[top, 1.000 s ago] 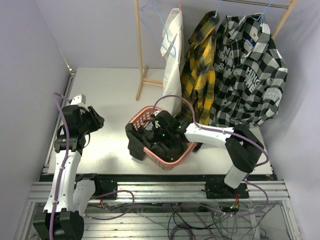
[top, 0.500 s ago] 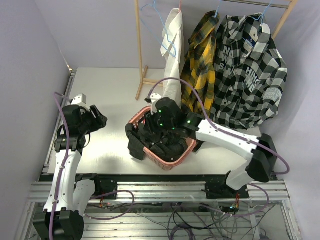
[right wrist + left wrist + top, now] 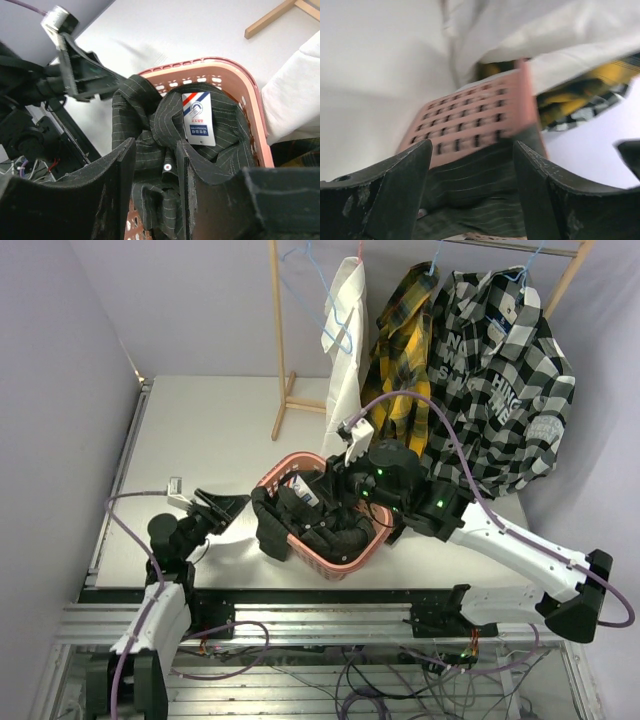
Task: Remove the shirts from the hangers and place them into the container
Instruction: Place the shirt in the bin.
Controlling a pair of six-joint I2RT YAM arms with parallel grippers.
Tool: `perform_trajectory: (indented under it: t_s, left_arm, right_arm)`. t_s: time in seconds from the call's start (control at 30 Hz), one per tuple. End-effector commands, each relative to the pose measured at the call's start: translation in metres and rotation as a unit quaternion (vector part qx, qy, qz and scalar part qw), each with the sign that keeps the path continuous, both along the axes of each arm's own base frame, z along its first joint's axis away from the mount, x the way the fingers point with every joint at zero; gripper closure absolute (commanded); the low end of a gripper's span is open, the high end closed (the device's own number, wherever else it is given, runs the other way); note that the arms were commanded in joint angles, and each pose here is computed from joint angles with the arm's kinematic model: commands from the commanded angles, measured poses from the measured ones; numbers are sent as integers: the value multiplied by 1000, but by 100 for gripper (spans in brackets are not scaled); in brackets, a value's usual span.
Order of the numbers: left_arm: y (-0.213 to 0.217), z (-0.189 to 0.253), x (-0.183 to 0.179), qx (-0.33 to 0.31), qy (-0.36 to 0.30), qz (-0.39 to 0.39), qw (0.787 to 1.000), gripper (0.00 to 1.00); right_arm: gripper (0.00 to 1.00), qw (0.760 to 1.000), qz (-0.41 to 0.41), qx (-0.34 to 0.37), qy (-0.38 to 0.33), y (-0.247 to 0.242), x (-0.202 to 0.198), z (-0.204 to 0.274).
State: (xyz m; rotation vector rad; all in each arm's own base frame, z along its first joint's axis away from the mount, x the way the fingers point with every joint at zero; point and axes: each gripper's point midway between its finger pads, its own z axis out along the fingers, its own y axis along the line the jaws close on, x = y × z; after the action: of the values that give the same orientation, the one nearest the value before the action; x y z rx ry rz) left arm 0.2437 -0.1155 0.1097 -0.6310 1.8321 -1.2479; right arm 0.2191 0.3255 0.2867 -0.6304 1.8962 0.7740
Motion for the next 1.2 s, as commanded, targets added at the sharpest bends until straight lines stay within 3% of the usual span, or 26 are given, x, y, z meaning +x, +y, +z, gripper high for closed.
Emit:
perform_trajectory:
  t_s: [0.0,0.2,0.33,0.5,0.7,0.77,1.0,1.17]
  left_arm:
    - [-13,76,-9,-22,-161,-38,986,22]
    - [-9,82,-9,69,-149,-48,985,23]
    - [-5,96,-15,102,-103,-47,988,25]
    - [31,138,-9,239,-87,17,967,26]
    - [90,182,-16,372,-72,134,916,26]
    - [105,183,-20,392,-58,166,903,26]
    - [125,179,-27,385,-40,230,893,27]
    - [120,180,-13,394,-83,220,889,28]
  right_arm:
    - [61,1000,-10,-12,-11,-10,-1,-4]
    - [61,1000,-10,-15,-6,-9,-1,-12]
    - [61,1000,-9,-19,-4,-8,0,-16]
    - [61,997,68,-44,8,21,-22,-27]
    - [59,977,103,-175,-58,72,-66,-54]
    - [58,969,100,-209,-81,76,-74,-62]
    - [57,933,136,-287,-167,79,-112,-91]
    - [55,900,144,-344,-224,83,-119,-115]
